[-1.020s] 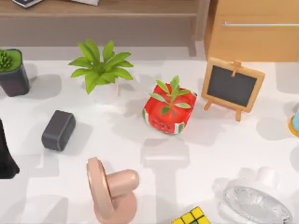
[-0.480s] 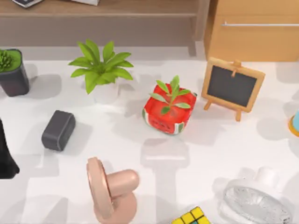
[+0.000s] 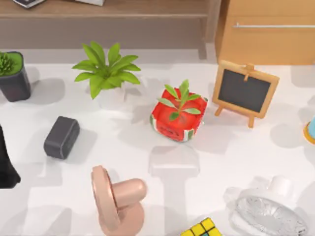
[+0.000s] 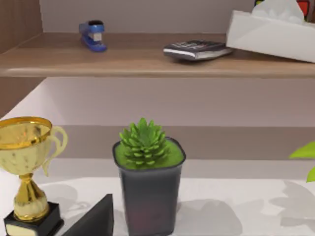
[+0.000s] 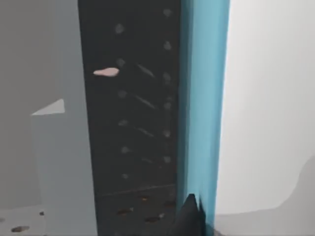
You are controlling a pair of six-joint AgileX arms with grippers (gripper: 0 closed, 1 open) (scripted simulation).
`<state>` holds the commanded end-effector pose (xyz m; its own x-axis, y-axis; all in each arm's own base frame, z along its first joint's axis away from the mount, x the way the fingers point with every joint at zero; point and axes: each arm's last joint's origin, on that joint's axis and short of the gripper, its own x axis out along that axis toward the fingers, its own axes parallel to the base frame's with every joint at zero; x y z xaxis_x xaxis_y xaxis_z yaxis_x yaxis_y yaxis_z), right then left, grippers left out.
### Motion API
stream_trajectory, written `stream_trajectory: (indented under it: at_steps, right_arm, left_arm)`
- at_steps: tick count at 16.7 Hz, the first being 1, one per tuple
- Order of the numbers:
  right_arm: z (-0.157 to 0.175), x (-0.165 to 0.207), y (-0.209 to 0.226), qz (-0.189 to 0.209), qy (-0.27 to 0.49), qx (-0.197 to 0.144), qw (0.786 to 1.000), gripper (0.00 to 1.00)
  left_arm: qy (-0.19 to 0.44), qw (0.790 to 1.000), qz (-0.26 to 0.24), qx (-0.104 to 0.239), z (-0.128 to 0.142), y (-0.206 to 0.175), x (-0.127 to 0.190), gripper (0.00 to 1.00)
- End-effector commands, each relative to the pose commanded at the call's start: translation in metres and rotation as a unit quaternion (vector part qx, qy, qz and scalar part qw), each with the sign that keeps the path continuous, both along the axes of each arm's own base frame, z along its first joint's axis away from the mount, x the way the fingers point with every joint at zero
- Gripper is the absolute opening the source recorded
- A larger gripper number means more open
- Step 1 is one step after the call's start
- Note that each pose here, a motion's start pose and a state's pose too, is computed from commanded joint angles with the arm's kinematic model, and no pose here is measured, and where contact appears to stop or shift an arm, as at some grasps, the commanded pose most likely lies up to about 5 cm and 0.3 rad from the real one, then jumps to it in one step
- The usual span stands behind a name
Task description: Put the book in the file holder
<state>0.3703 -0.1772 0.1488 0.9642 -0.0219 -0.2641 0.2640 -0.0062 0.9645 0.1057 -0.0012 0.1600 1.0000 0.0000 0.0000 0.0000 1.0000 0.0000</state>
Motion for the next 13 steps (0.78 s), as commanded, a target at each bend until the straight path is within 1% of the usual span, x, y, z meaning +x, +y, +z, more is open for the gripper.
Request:
stream_trajectory:
  at_steps: [8, 9, 13]
  right_arm:
    - [0.0, 0.0, 0.0, 0.0, 0.0, 0.0, 1.0, 0.98]
    - [0.0, 0.0, 0.0, 0.0, 0.0, 0.0, 1.0, 1.0]
    - [0.0, 0.0, 0.0, 0.0, 0.0, 0.0, 1.0, 1.0]
  left_arm:
    - [0.0, 1.0, 0.0, 0.0, 0.0, 0.0, 0.0, 1.0]
    - [0.0, 1.0, 0.0, 0.0, 0.0, 0.0, 0.0, 1.0]
    - [0.0, 1.0, 0.0, 0.0, 0.0, 0.0, 0.0, 1.0]
